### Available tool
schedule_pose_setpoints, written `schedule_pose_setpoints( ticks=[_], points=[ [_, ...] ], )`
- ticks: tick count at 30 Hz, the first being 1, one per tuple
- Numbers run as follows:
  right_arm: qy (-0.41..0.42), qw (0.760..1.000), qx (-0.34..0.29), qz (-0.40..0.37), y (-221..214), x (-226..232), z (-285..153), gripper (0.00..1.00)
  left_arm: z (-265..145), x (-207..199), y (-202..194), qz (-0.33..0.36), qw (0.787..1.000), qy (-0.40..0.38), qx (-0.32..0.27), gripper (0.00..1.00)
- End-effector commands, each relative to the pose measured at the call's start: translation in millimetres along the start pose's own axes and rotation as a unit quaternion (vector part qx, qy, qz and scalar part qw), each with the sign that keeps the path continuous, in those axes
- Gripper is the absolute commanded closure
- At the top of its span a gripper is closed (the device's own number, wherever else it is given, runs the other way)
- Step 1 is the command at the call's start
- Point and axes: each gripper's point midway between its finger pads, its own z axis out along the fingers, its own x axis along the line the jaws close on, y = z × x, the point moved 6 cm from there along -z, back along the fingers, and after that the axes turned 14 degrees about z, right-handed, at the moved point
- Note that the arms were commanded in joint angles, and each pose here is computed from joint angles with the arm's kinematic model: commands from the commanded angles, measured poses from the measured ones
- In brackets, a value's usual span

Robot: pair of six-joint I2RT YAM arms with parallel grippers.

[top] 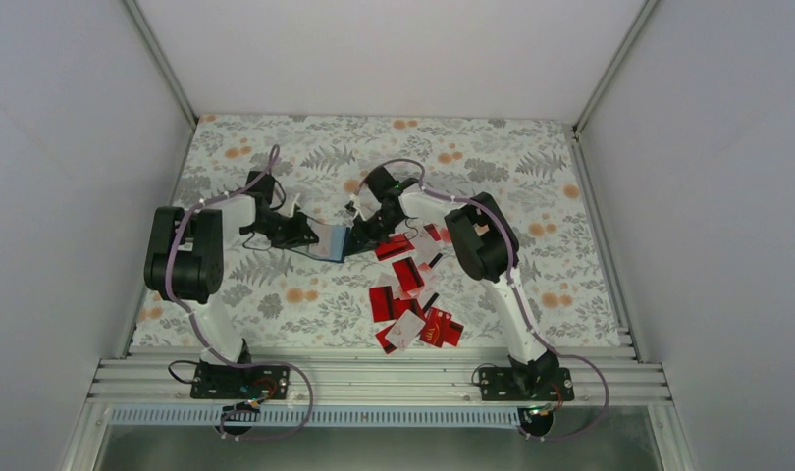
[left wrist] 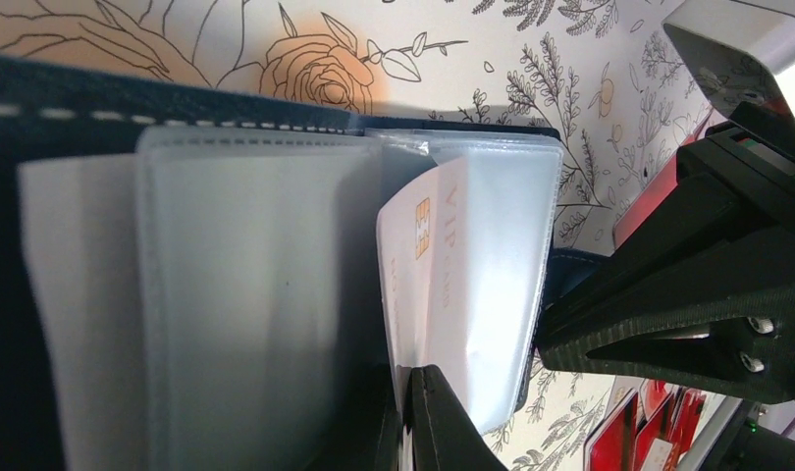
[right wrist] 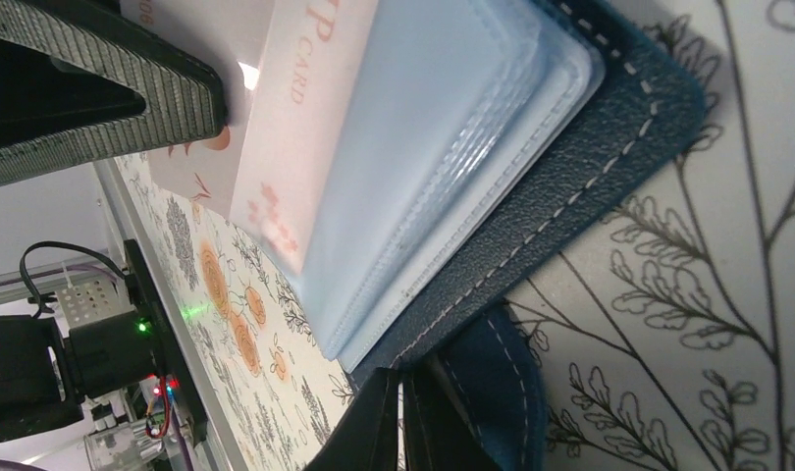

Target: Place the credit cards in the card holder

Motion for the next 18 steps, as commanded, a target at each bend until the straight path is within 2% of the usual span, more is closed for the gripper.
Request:
schedule_pose_setpoints(
  ticks=[1, 7, 13, 18],
  points=[
    [-0.090, 0.995, -0.049, -0.022, 17, -41, 13, 0.96, 8, 15, -32, -0.044, 0.996, 0.035, 0.070, 0.96],
    [-0.091, 0.994, -0.054, -0.036, 25, -38, 7, 0.96, -8, 3, -20, -0.052, 0.998, 0.011, 0.028, 0.96],
    [-0.095, 0.993, -0.059, -0.034, 32, -43, -2, 0.96, -2, 7, -30, -0.050, 0.997, 0.012, 0.051, 0.96],
    [-0.083, 0.994, -0.058, -0.031, 33, -42, -5, 0.96, 3, 6, -38, -0.062, 0.997, -0.005, 0.042, 0.96]
  ],
)
